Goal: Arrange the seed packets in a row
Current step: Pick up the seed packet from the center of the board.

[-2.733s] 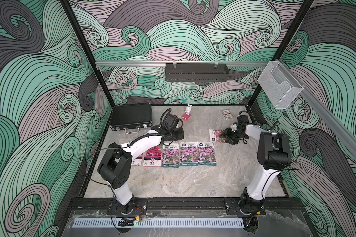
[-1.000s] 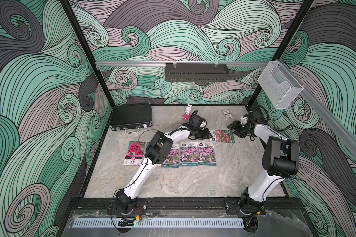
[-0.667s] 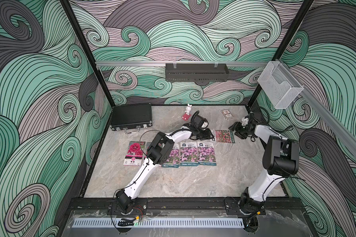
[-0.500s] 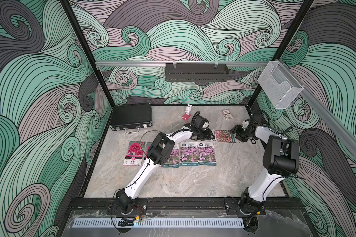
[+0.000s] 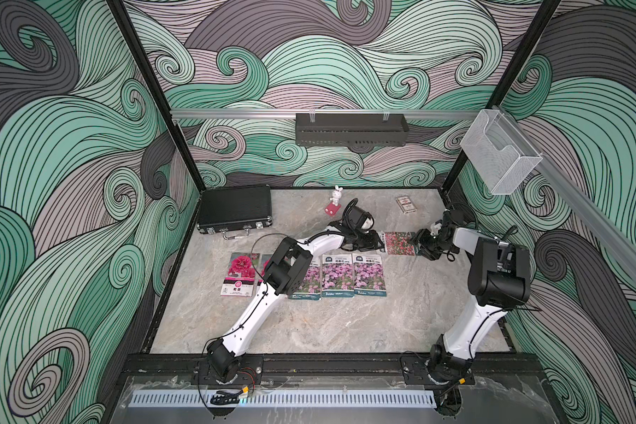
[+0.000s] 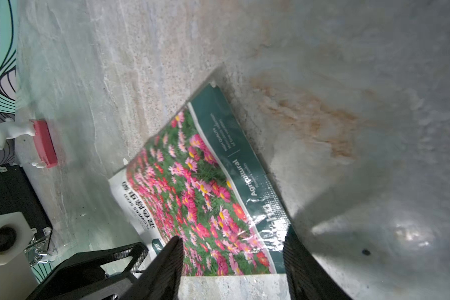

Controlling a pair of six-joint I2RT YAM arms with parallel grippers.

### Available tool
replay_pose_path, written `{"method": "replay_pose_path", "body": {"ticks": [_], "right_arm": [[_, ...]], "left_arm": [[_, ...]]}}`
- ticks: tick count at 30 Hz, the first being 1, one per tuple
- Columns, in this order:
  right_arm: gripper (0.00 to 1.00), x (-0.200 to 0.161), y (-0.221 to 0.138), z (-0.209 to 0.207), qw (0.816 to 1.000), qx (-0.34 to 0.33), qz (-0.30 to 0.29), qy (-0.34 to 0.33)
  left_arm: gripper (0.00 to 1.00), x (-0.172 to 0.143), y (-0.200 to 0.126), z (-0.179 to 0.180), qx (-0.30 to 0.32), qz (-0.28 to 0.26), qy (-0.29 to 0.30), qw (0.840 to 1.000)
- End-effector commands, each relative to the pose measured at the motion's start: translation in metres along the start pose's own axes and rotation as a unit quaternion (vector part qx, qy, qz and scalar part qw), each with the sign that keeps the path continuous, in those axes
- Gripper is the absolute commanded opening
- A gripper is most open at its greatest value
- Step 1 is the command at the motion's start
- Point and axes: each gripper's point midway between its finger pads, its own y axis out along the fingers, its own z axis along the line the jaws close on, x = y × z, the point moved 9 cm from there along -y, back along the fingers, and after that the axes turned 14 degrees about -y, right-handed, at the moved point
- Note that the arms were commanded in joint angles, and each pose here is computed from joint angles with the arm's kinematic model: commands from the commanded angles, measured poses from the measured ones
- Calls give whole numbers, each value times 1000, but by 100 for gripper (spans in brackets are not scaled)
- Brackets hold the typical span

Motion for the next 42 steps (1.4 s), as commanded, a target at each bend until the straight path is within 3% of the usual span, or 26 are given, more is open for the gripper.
{"method": "replay_pose_path", "body": {"ticks": [1,18,23,29,42], "right_arm": [[64,-12,3,-6,1000,-11,17,10],[64,-23,11,-9,999,4,33,23],[63,-24,13,-9,999,6,37,24],[63,-24,13,-9,999,8,37,24],[63,-24,13,-5,999,14,38,13]], "left_arm": [[38,-5,9,8,17,10,-7,1000],[38,-3,11,8,26,7,-4,1000],[38,2,-9,10,81,-37,21,996],[39,21,-24,8,87,-81,41,992],[40,33,-7,18,66,-60,38,995]]}}
